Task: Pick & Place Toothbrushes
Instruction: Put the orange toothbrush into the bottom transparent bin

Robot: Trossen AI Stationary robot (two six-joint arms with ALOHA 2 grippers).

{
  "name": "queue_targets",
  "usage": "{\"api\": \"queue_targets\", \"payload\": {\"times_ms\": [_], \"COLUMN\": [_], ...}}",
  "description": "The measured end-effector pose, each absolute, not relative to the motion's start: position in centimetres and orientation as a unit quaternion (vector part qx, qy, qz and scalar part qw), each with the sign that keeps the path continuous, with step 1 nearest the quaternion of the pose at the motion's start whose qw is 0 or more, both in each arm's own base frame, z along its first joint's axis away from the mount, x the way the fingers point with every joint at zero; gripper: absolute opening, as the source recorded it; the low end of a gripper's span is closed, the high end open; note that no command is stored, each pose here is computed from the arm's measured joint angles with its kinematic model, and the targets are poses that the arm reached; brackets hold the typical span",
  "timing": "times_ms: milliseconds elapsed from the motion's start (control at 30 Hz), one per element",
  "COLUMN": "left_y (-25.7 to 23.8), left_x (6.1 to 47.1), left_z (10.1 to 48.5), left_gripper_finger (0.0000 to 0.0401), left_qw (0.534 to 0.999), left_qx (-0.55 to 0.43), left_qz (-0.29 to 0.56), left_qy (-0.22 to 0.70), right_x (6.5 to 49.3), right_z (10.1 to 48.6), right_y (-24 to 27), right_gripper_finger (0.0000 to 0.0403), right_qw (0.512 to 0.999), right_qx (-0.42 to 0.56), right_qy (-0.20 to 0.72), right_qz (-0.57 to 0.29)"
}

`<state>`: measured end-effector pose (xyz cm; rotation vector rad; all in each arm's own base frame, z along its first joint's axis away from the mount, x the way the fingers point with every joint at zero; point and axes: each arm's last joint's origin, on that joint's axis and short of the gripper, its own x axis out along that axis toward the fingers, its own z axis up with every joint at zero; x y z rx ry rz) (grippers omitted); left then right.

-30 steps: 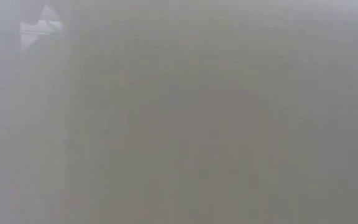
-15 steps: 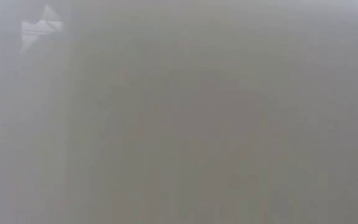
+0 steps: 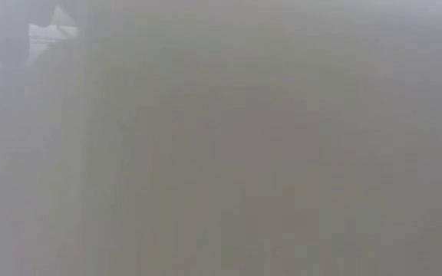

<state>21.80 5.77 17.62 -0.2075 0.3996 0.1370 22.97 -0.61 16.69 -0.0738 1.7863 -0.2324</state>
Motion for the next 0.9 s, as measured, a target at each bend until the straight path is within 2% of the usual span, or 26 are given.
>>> {"api": "queue_targets", "payload": {"times_ms": [367,900], "left_y": [5.8,5.8], "left_x": [21.8,21.9], "left_z": [17.7,17.8], "left_gripper_finger": [0.0115,0.0115], "left_qw": [0.974,0.974], "left_qx": [-0.102,-0.101], "left_qz": [0.067,0.067], "left_qy": [0.192,0.191], "right_x": [24.5,24.5], "right_z": [16.5,16.5], "right_y": [-0.4,-0.3], "right_gripper_finger": [0.0102,0.0102], "right_qw": [0.678,0.678], "right_qx": [-0.050,-0.060], "right_qy": [0.729,0.730], "right_qz": [-0.079,-0.068]}}
